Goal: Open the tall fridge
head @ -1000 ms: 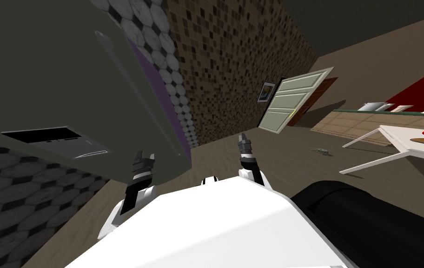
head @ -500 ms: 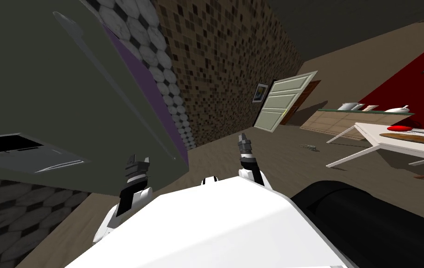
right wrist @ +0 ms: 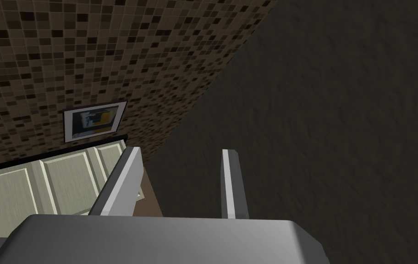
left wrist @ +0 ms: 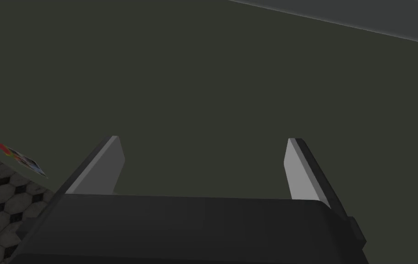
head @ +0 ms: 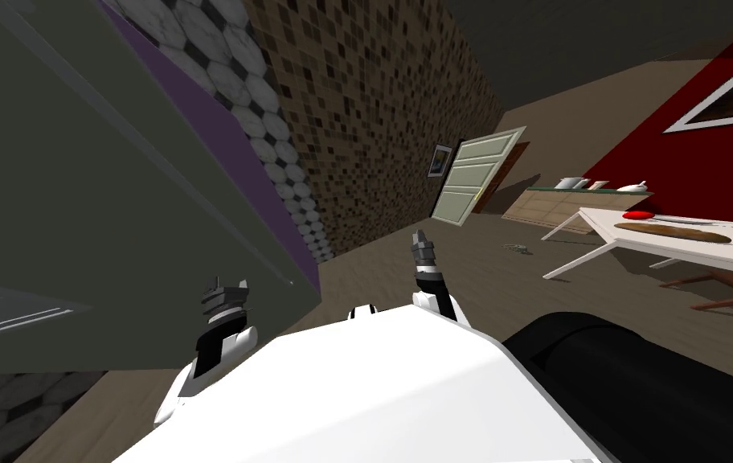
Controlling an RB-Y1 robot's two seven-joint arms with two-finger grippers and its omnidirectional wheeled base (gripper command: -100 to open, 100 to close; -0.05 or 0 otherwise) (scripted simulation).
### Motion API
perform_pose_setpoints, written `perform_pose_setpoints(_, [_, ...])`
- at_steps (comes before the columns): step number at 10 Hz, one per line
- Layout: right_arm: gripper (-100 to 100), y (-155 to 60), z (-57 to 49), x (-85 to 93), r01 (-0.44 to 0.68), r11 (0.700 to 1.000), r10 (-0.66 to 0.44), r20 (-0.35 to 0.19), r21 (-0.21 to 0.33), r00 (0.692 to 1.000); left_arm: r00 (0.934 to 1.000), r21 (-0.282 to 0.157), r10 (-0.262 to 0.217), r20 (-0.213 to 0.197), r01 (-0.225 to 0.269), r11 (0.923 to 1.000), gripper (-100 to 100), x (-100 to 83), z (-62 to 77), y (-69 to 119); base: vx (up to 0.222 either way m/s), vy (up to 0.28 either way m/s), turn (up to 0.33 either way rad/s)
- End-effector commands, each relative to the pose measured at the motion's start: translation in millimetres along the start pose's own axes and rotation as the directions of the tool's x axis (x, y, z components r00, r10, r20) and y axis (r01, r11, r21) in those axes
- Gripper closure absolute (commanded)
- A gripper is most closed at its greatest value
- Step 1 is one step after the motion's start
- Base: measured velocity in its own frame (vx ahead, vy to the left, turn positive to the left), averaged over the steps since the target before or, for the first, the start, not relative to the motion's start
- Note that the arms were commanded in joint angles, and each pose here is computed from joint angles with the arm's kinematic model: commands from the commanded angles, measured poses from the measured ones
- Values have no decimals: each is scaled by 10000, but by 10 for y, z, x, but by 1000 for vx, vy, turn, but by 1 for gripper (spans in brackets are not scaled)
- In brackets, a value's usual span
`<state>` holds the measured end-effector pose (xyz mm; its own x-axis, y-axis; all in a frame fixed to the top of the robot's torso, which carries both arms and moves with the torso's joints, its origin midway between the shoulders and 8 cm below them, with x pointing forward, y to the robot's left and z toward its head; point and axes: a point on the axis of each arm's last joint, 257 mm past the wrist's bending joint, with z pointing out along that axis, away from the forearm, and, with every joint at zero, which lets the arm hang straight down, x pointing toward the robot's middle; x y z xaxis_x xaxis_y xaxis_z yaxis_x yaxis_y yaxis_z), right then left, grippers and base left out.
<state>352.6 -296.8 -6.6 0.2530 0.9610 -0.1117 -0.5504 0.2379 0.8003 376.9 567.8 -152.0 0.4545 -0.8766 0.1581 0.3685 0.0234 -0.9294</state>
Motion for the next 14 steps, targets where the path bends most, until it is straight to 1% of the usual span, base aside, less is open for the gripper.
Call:
perform_pose_setpoints(1, [0, 0, 0, 0, -1, 10000, 1, 0, 0, 10000, 9966, -189, -362, 739, 377, 9991, -100, -301, -22, 134, 58, -15, -181])
perform_pose_setpoints(2, [0, 0, 0, 0, -1, 10000, 1, 0, -1, 10000, 9925, -264, -550, 1092, 582, 9980, -100, -437, -46, 193, 83, -15, -160])
perform_pose_setpoints(3, [0, 0, 0, 0, 0, 10000, 0, 0, 0, 10000, 9865, -331, -753, 1454, 809, 9962, -100, -568, -80, 258, 99, -3, -134])
perform_pose_setpoints(4, [0, 0, 0, 0, 0, 10000, 0, 0, 0, 10000, 9785, -392, -972, 1821, 1060, 9936, -100, -691, -125, 330, 85, -9, -162])
perform_pose_setpoints(5, [0, 0, 0, 0, 0, 10000, 0, 0, 0, 10000, 9684, -428, -1207, 2181, 1330, 9902, -100, -800, -177, 402, 80, -20, -180])
perform_pose_setpoints(6, [0, 0, 0, 0, -1, 10000, 1, 0, 0, 10000, 9555, -501, -1451, 2567, 1631, 9853, -100, -903, -252, 507, 83, -16, -121])
perform_pose_setpoints(7, [0, 0, 0, 0, 0, 10000, 0, 0, 0, 10000, 9405, -549, -1708, 2936, 1950, 9793, -100, -982, -336, 611, 82, -20, -117])
perform_pose_setpoints(8, [0, 0, 0, 0, 0, 10000, 0, 0, 0, 10000, 9404, -553, -1708, 2940, 1951, 9792, -100, -983, -337, 614, 53, -13, -41])
perform_pose_setpoints(9, [0, 0, 0, 0, 0, 10000, 0, 0, 0, 10000, 9229, -606, -1972, 3307, 2293, 9715, -100, -1041, -437, 735, 37, -2, -54])
perform_pose_setpoints(10, [0, 0, 0, 0, -1, 10000, 1, 0, 0, 10000, 9031, -662, -2239, 3665, 2654, 9619, -100, -1072, -552, 870, 39, 7, -97])
perform_pose_setpoints(11, [0, 0, 0, 0, 0, 10000, 0, 0, 0, 10000, 9031, -662, -2239, 3665, 2654, 9619, -100, -1072, -552, 870, 22, 5, -36])
perform_pose_setpoints(12, [0, 0, 0, 0, -1, 10000, 1, 0, -1, 10000, 8814, -725, -2502, 4008, 3027, 9503, -100, -1073, -680, 1018, 18, 6, -38])
perform_pose_setpoints(13, [0, 0, 0, 0, 0, 10000, 0, 0, 0, 10000, 8814, -725, -2502, 4008, 3027, 9503, -100, -1073, -680, 1018, 23, 4, -15])
perform_pose_setpoints(14, [0, 0, 0, 0, 0, 10000, 0, 0, 0, 10000, 8591, -790, -2745, 4321, 3392, 9374, -100, -1045, -813, 1167, 27, -11, -76])
